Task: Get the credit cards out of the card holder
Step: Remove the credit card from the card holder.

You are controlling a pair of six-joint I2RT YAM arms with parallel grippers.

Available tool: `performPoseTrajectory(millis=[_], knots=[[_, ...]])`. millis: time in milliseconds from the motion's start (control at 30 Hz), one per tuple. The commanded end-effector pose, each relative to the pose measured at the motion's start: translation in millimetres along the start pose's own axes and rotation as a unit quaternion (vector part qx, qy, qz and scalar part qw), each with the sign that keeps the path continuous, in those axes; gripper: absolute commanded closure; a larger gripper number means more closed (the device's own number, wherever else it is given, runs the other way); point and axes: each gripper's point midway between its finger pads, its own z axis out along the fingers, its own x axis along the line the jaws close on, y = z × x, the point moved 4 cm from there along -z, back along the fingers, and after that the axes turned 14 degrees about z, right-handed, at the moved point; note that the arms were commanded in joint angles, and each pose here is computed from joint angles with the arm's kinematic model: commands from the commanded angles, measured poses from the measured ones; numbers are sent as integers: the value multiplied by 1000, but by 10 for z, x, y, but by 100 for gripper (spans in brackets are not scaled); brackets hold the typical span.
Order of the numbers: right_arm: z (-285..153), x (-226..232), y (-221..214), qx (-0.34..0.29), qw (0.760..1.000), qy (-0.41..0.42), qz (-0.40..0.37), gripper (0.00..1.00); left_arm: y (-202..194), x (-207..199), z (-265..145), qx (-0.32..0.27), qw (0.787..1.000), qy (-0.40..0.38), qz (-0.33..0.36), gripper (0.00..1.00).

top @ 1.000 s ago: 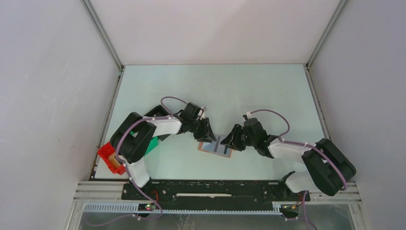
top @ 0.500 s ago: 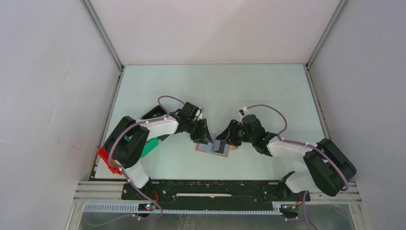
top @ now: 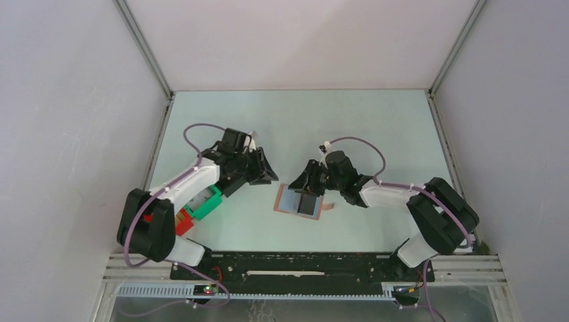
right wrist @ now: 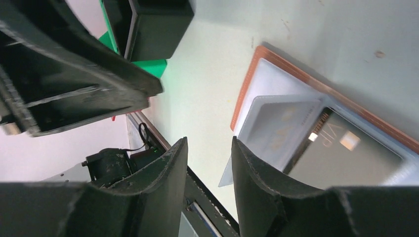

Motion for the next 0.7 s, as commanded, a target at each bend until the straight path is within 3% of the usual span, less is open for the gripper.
performPoseTrajectory(millis=[0,200,367,667], knots=[[173,226,-8,17,999,31,-27,53,222,-127,-410,-50,998,5,36,59],[290,291,-36,43,998,34,-32,52,200,-125,-480,-58,997,11,42,57],[108,231,38,0,999,10,-44,51,99,-144,-341,-42,998,-6,46,57],[-17,-217,17,-19,997,-44,52,53,-73,-206,206,20,998,-23,50,59]])
